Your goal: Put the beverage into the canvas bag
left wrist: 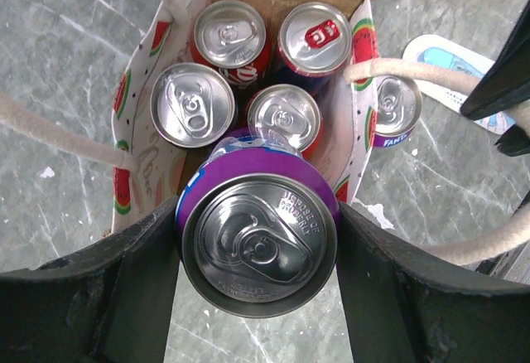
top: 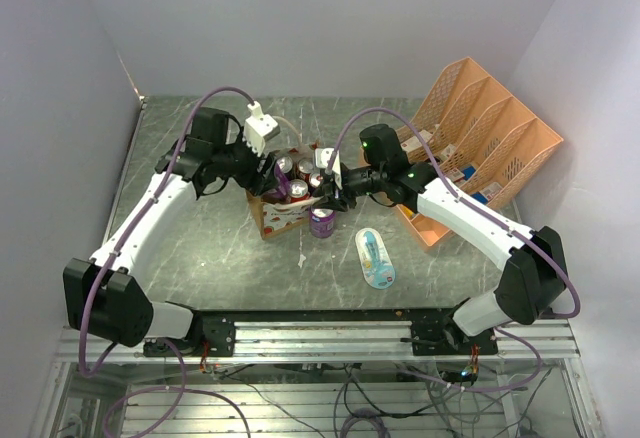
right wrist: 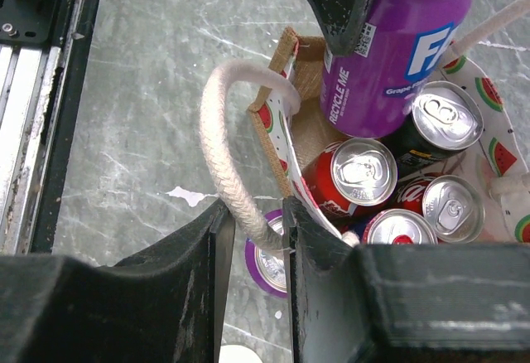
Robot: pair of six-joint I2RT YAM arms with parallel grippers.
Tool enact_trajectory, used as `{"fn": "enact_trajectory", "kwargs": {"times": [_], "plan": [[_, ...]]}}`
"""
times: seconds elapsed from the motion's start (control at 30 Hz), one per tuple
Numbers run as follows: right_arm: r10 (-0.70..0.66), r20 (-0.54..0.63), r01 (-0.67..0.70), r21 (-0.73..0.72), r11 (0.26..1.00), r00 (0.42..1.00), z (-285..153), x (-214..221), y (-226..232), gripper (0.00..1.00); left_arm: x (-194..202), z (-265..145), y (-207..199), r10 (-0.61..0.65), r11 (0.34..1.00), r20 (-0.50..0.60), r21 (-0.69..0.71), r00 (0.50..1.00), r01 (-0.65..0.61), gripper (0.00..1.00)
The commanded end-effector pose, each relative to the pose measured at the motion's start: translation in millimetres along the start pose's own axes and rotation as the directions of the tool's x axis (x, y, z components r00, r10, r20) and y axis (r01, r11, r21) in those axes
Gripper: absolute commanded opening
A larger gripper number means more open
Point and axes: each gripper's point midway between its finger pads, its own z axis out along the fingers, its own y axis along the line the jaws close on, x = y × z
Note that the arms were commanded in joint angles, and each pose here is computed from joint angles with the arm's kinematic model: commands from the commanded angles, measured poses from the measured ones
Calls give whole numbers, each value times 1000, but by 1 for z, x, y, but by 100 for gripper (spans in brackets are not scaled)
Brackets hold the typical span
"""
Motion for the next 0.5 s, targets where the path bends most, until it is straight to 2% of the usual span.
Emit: {"fn": "enact_trajectory", "kwargs": {"times": [0.0, 0.2, 0.47], "plan": [[-23, 4, 23, 8, 1000, 1000, -3, -5, 2, 29, -19, -5, 8, 53, 998, 35, -38, 998, -51, 7], [-15, 4, 15, 1, 1000, 1000, -2, -4, 2, 29, -24, -11, 13, 63, 995, 24, -73, 998, -61, 7], [-2, 3, 2, -10, 1000, 1000, 1, -1, 3, 28, -18, -16, 24, 49, 988, -48, -141, 998, -56, 7]]}}
